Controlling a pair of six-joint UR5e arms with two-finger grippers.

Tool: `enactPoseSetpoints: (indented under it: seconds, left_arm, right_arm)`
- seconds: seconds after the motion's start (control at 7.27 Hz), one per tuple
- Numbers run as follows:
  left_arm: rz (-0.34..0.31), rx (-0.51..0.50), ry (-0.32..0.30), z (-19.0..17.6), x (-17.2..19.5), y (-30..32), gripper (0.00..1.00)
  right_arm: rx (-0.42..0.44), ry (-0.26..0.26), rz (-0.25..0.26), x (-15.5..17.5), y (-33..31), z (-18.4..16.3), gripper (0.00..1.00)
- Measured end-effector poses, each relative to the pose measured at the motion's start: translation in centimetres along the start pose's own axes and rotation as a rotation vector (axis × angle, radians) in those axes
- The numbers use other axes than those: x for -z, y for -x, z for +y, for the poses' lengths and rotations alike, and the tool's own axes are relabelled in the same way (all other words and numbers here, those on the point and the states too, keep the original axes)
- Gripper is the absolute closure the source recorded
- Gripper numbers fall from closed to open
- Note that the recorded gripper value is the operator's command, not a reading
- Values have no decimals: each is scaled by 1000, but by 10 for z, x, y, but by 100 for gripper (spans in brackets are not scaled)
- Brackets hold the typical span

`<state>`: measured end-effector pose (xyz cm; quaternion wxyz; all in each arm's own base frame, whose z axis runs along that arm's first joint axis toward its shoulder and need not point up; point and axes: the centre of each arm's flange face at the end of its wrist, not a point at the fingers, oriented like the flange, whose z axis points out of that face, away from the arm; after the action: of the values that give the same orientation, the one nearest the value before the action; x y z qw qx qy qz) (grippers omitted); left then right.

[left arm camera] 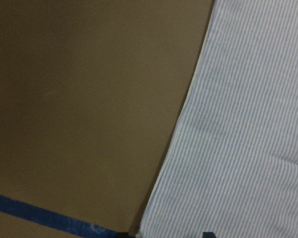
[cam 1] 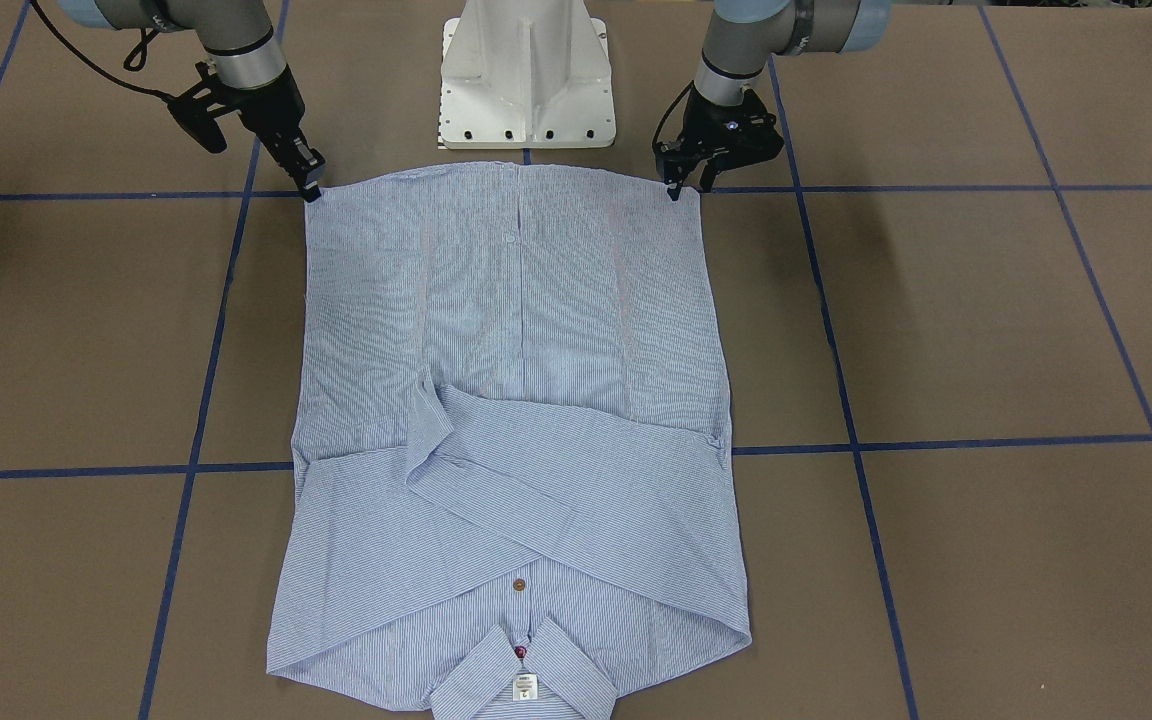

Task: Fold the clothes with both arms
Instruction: 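Grasp both hem corners with the left and right grippers, then lift the hem with both grippers and fold it toward the collar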

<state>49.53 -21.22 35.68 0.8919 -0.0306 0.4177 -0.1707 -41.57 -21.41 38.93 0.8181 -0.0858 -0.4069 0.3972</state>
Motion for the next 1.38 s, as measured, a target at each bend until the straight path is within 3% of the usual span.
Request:
enactPoseSetpoints:
  seconds: [0.14,0.55,0.83,1.1,1.38]
  left_arm:
    - [-2,1,-1,-1,0,1,100]
    - [9,7,-1,-4,6,-1,100]
    - [41,16,-3,-11,31,3,100]
    - [92,16,9,-14,80,15,100]
    - [190,48,23,-33,127,-7,100]
  right_arm:
    - [0,0,0,0,0,0,100]
    - [-1,0,-1,0,0,0,100]
    - [-5,4,-9,5,3,-1,100]
    - [-37,31,-8,39,20,-9,100]
    - [-86,57,2,76,39,-32,100]
